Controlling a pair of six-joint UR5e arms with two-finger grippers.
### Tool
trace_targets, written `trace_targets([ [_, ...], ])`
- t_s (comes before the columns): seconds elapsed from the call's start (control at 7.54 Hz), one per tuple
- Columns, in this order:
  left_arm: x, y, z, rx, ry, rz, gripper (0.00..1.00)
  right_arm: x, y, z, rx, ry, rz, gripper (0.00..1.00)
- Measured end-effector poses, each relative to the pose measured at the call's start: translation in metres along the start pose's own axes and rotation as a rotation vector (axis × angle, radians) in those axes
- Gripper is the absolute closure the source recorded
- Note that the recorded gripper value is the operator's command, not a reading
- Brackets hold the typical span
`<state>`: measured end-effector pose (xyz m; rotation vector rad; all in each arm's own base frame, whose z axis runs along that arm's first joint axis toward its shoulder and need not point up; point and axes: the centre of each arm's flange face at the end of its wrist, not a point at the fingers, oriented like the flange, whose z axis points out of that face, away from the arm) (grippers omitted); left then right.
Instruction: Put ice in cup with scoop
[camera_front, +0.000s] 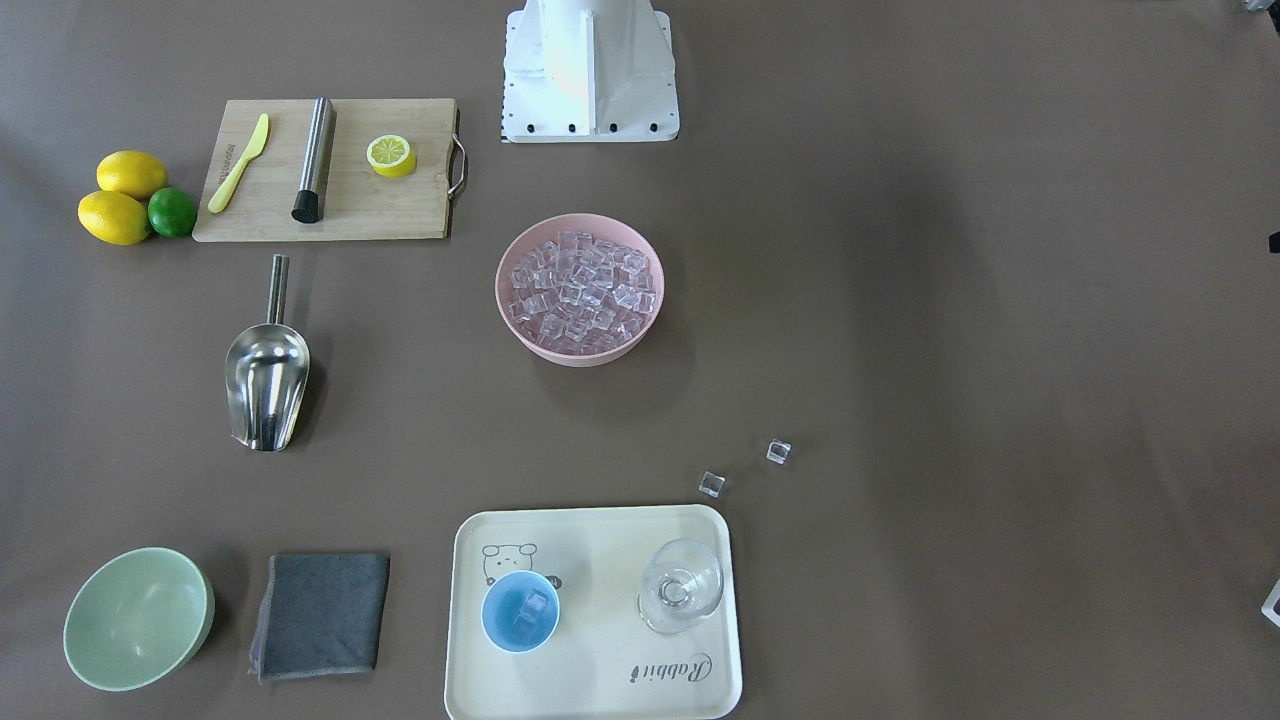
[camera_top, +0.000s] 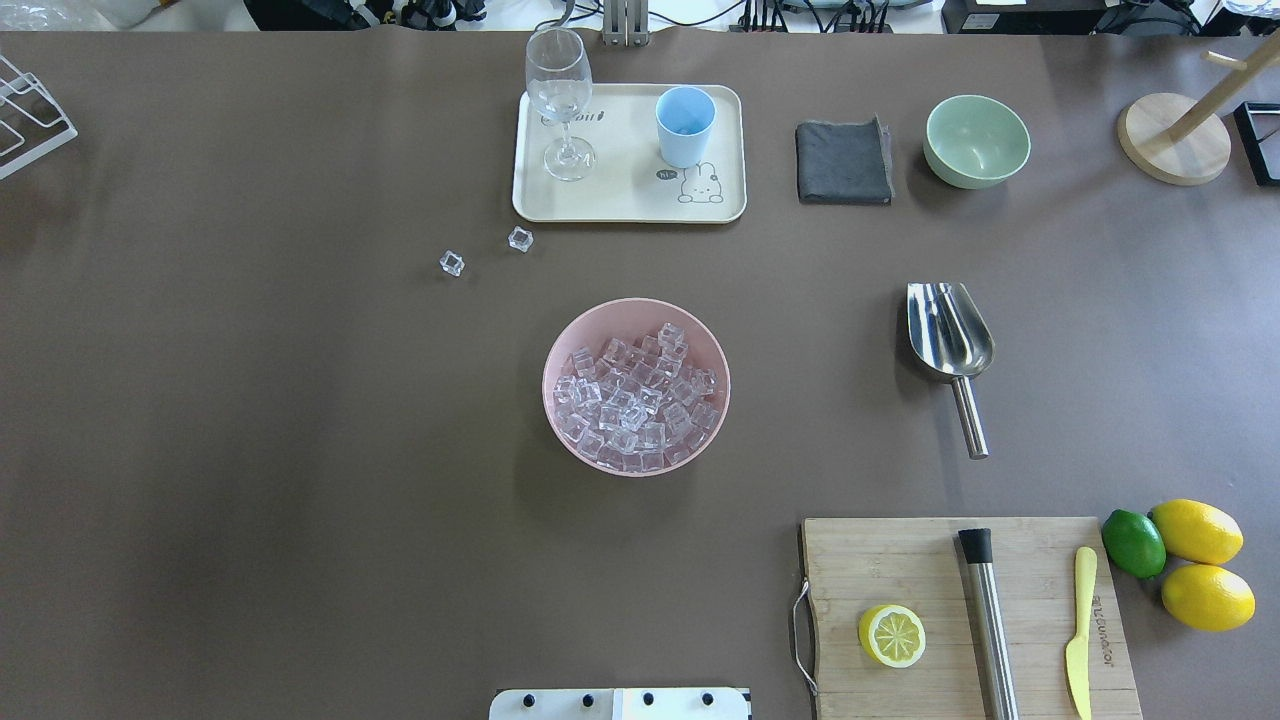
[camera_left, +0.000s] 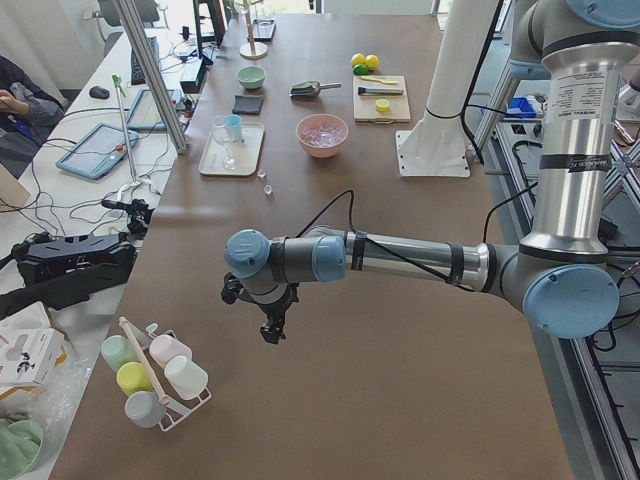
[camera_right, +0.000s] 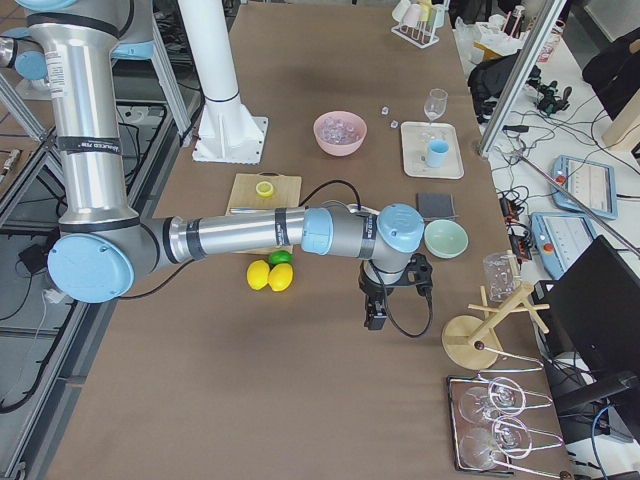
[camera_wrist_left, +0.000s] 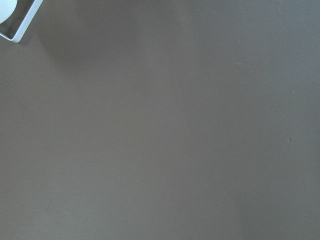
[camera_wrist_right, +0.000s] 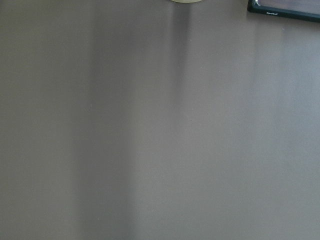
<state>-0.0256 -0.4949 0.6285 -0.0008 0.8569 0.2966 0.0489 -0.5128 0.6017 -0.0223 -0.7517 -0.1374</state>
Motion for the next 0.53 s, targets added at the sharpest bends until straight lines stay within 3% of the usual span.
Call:
trace_targets([
  [0.53, -0.0038, 0.0023, 0.0021, -0.013, -0.025, -0.003, 0.03, 0.0008, 0.0006, 0.0010, -0.002, -0.002, 0.004, 0.00],
])
